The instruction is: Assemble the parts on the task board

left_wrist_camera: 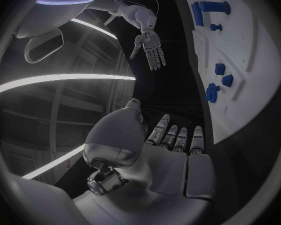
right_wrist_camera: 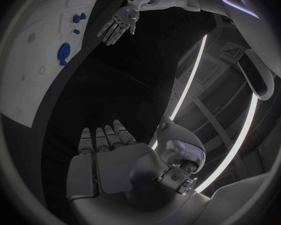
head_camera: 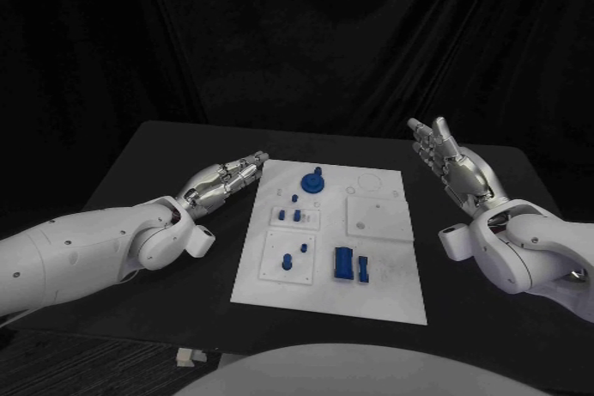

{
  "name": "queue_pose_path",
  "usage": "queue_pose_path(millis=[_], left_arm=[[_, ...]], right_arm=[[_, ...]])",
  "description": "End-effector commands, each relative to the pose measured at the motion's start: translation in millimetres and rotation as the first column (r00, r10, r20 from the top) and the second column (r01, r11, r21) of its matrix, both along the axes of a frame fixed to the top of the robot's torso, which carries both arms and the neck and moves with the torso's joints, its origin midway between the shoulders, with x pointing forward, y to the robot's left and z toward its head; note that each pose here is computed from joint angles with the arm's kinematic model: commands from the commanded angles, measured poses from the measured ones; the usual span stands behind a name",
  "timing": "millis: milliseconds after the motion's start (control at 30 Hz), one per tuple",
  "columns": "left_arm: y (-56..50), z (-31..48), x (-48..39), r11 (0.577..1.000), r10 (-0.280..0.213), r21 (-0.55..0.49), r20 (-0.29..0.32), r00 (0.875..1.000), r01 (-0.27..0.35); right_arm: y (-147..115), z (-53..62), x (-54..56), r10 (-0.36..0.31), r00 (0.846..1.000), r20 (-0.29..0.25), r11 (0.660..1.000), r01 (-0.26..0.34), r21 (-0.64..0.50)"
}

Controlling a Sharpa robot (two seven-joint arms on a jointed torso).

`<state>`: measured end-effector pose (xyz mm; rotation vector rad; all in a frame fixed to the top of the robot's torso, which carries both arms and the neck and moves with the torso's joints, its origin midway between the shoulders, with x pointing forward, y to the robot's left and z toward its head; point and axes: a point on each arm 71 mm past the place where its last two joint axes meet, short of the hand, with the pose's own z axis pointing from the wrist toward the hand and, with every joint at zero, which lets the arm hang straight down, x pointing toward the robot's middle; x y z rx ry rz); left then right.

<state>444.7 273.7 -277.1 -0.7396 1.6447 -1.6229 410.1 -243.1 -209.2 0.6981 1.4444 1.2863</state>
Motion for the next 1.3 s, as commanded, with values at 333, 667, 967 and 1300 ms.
queue_pose_path(millis=[333,667,967,1300], left_arm=[[-34.8,20.6,13.1,0.969,0.244,-0.042,0.025,0.969,-0.243],[-68.2,43.5,18.1,0.87,0.487,-0.066,-0.036,0.873,-0.489],[-80.4,52.3,17.1,0.815,0.571,-0.06,-0.079,0.817,-0.576],[-81.2,52.9,17.0,0.811,0.577,-0.059,-0.083,0.813,-0.582]], right_arm=[[33,-9.2,38.1,-0.206,0.971,-0.122,0.955,0.227,0.193],[51,-15.0,51.7,-0.279,0.938,-0.207,0.906,0.329,0.266],[51,-15.0,51.7,-0.279,0.938,-0.207,0.906,0.329,0.266],[51,-15.0,51.7,-0.279,0.938,-0.207,0.906,0.329,0.266]])
